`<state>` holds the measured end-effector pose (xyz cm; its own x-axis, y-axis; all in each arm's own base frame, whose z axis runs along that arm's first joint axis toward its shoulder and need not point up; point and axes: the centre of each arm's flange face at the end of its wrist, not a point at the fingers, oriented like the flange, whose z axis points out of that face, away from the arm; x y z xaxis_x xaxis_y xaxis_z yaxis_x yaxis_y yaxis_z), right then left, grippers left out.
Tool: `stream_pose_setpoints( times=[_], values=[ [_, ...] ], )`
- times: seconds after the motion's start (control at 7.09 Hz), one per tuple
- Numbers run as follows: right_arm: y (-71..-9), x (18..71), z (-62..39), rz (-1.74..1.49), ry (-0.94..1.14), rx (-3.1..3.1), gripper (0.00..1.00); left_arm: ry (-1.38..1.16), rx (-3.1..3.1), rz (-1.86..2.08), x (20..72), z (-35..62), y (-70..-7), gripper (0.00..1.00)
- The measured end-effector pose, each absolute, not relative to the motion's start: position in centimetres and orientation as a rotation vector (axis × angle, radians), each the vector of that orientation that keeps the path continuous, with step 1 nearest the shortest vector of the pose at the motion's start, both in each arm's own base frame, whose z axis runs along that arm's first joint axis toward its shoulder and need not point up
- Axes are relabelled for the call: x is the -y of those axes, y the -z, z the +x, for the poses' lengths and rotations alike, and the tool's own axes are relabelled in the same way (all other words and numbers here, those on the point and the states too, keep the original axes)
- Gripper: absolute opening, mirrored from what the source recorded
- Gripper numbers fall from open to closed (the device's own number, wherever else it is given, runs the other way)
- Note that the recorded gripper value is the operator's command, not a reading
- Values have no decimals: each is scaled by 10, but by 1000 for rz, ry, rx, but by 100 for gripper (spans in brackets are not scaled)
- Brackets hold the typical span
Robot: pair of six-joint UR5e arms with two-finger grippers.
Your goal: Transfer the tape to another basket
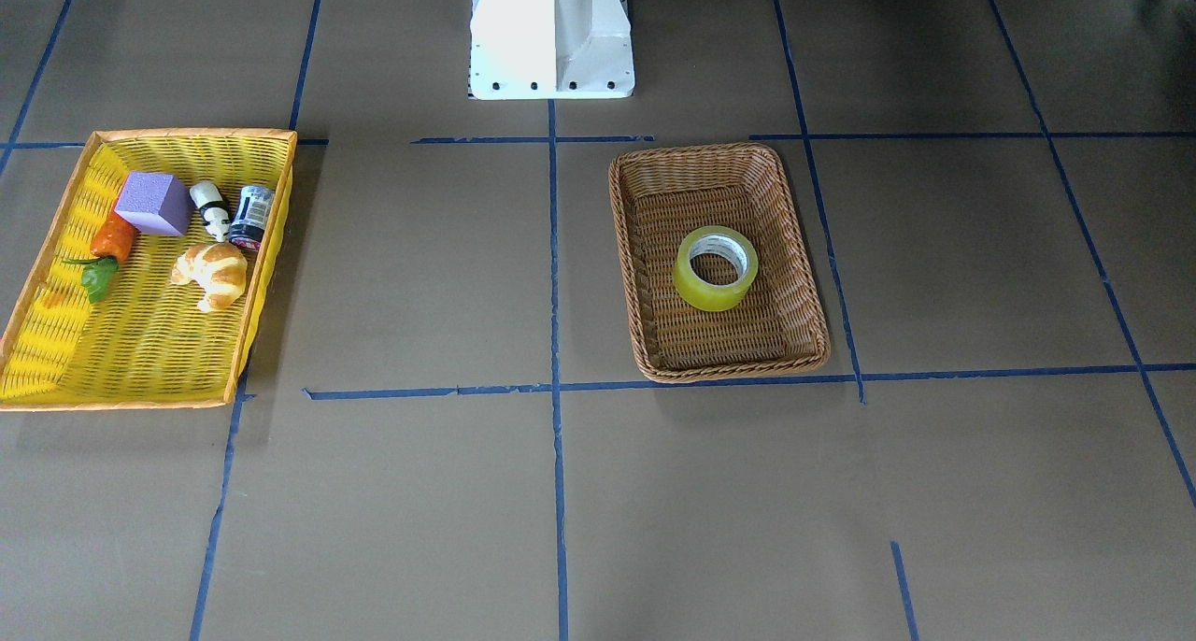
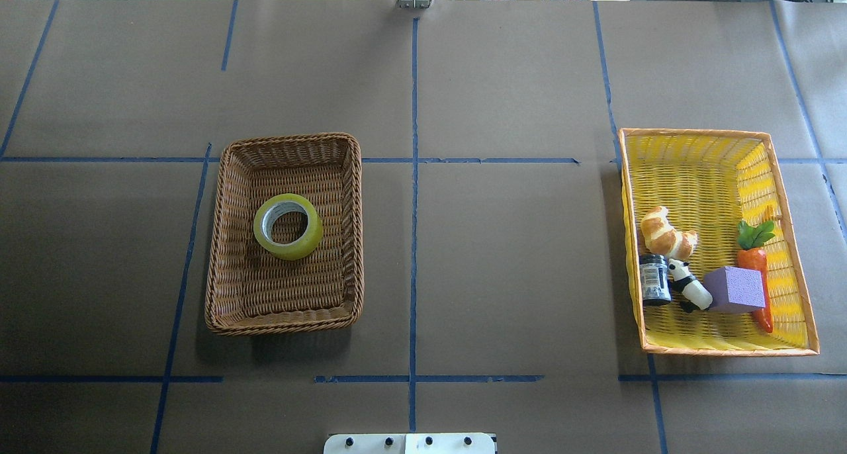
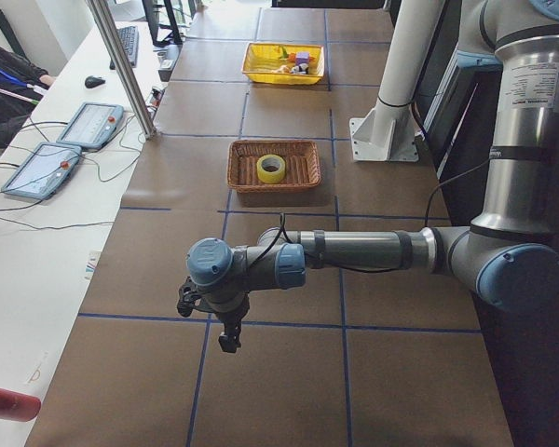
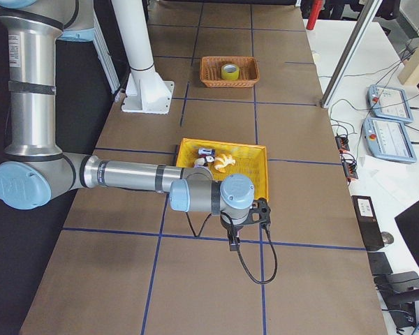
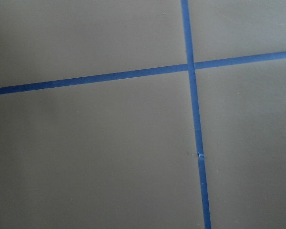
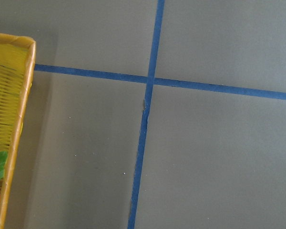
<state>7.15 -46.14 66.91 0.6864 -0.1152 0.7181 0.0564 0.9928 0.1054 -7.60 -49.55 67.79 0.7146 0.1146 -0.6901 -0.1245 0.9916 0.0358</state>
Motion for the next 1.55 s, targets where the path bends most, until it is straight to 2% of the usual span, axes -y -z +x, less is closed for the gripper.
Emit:
stream_pose_setpoints(
  times=[1.55],
  values=[
    [-673, 461, 78, 74, 78, 799, 100, -132, -755, -11, 499, -76, -675, 100]
  ],
)
